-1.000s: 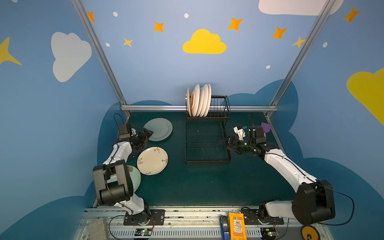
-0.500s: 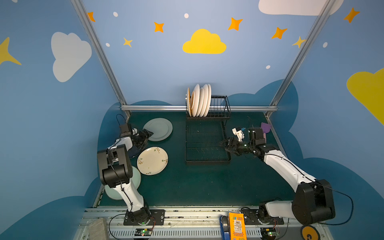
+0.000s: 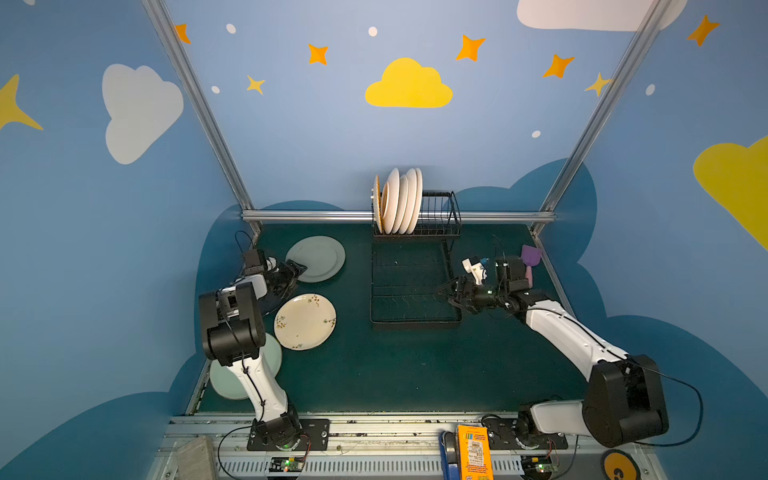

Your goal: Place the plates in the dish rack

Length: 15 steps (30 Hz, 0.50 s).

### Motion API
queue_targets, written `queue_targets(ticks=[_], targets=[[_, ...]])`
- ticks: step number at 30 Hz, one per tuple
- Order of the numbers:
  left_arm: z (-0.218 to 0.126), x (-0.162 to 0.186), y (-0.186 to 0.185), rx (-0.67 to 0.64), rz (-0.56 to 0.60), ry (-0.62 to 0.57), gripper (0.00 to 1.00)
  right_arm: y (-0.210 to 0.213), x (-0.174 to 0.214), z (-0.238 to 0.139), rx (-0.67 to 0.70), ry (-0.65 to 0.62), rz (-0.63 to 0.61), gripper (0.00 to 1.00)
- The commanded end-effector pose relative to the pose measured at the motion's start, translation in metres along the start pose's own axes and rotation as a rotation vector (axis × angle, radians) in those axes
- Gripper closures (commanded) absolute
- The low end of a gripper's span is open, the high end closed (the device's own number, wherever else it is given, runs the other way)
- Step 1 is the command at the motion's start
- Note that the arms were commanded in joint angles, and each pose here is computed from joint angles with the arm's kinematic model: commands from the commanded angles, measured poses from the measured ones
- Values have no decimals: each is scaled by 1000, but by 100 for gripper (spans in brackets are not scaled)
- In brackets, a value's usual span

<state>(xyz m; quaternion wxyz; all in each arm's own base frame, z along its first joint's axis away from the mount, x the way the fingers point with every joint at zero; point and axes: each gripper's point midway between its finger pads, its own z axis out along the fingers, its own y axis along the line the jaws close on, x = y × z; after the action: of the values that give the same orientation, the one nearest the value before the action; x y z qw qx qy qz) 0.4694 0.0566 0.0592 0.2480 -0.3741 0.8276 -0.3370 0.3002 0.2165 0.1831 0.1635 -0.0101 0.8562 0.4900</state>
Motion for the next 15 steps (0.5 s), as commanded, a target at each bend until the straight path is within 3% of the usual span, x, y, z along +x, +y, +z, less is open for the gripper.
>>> queue_targets(ticks=[1,15], targets=[[5,-13,-8,44,4,-25,27,1,4,2,-17,10,-3,9],[34,-18,0,131,-91,-56,40,-2,7,-1,-6,7,7,9]])
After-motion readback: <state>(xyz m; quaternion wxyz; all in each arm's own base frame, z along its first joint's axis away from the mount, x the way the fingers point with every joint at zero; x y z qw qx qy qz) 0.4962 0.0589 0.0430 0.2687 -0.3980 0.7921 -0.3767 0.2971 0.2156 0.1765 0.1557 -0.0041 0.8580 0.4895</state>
